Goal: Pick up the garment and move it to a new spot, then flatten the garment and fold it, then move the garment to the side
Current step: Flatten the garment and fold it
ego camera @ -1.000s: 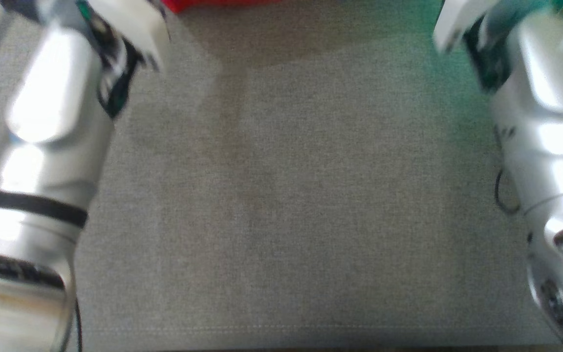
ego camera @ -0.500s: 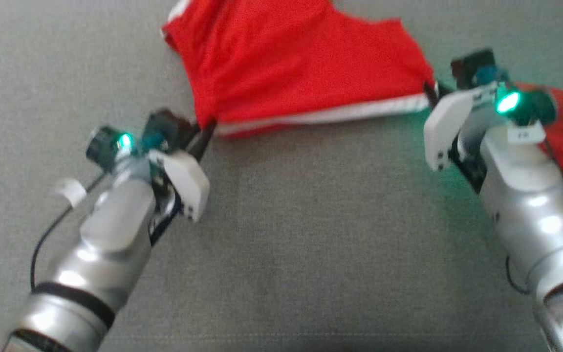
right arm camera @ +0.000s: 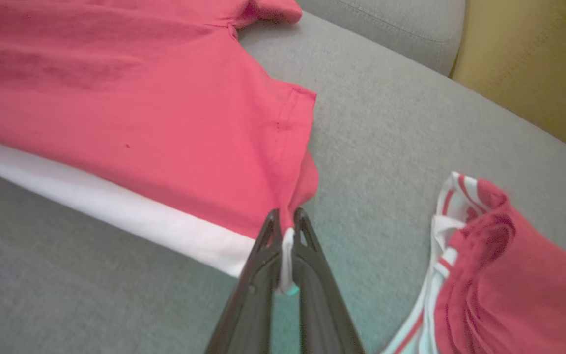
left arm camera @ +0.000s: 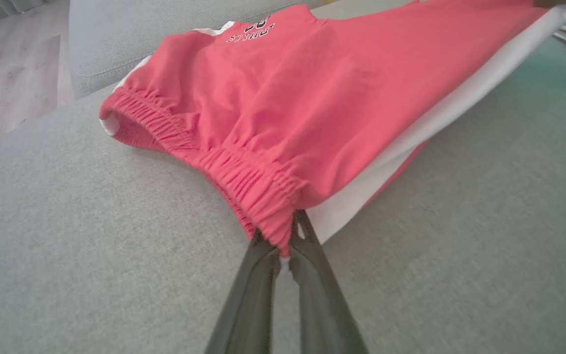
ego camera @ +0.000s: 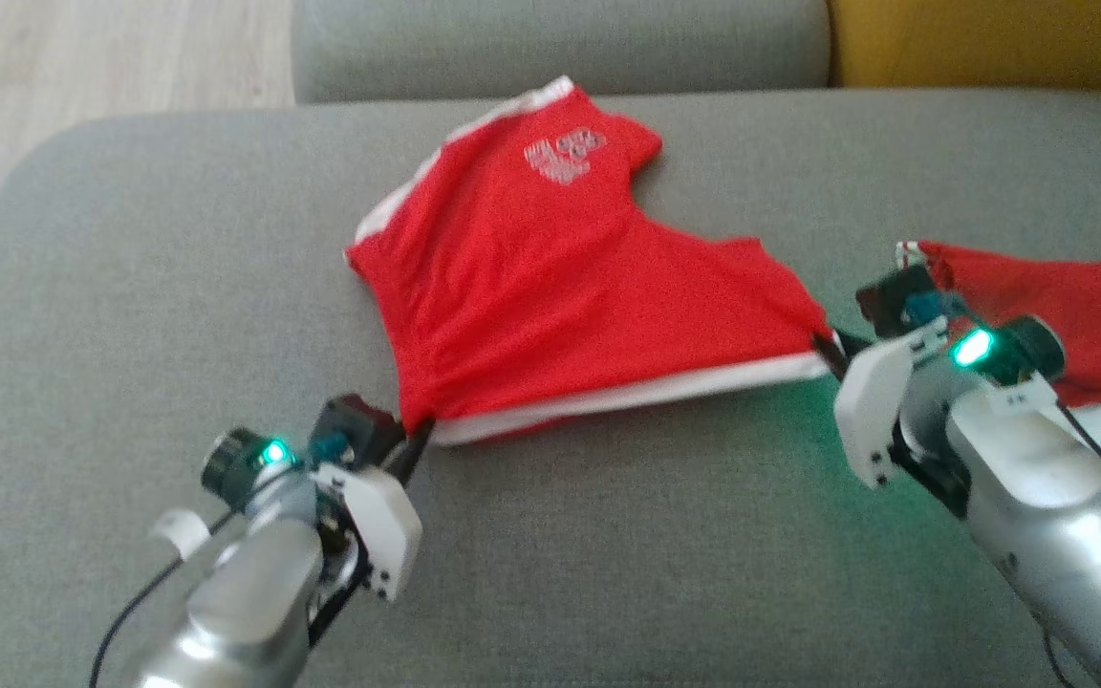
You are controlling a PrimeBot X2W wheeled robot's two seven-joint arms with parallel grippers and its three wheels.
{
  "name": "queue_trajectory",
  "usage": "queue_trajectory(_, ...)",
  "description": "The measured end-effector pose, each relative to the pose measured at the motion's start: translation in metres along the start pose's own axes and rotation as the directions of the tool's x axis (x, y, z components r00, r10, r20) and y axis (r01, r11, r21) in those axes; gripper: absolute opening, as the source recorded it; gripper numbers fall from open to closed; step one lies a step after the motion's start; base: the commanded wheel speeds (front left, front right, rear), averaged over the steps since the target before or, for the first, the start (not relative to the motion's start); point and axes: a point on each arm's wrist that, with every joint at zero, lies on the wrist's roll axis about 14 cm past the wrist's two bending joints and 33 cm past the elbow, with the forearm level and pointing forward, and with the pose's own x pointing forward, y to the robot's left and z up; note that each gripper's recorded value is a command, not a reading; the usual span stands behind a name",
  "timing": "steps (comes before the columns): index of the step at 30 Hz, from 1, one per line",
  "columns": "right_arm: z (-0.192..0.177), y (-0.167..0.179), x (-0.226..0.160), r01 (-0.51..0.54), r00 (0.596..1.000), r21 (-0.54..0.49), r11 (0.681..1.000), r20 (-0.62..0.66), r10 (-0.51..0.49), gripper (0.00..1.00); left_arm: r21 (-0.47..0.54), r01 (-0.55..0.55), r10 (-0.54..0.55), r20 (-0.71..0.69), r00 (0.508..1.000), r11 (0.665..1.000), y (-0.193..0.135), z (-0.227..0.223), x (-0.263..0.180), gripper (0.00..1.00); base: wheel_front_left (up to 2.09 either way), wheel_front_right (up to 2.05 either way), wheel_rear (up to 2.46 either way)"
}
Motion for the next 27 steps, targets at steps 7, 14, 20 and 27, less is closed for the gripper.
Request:
queue_trajectory(7,-0.032,0.002,-0.031,-0.028,0.994,-0.026,0.999,-0.109,0.025,0.00,-0.039,0.021,-0.019,0.038,0.999,0.999,-0.026,0.000,-0.025,0.00,0.00,0.00,0.00)
queue_trajectory(14,-0.062,0.003,-0.064,-0.089,0.963,-0.011,0.996,-0.256,0.083,0.00,-0.111,0.083,-0.080,0.029,0.996,0.990,-0.059,-0.005,-0.043,0.00,0.00,0.00,0.00)
queue_trajectory(20,-0.089,0.000,-0.097,-0.124,0.916,0.031,0.992,-0.381,0.127,0.00,-0.212,0.151,-0.155,0.001,0.988,0.965,-0.092,-0.017,-0.064,0.00,0.00,0.00,0.00)
queue_trajectory(27,-0.110,0.009,-0.127,-0.182,0.855,0.088,0.979,-0.477,0.201,0.00,-0.340,0.233,-0.254,-0.020,0.967,0.911,-0.124,-0.020,-0.089,0.00,0.00,0.00,0.00)
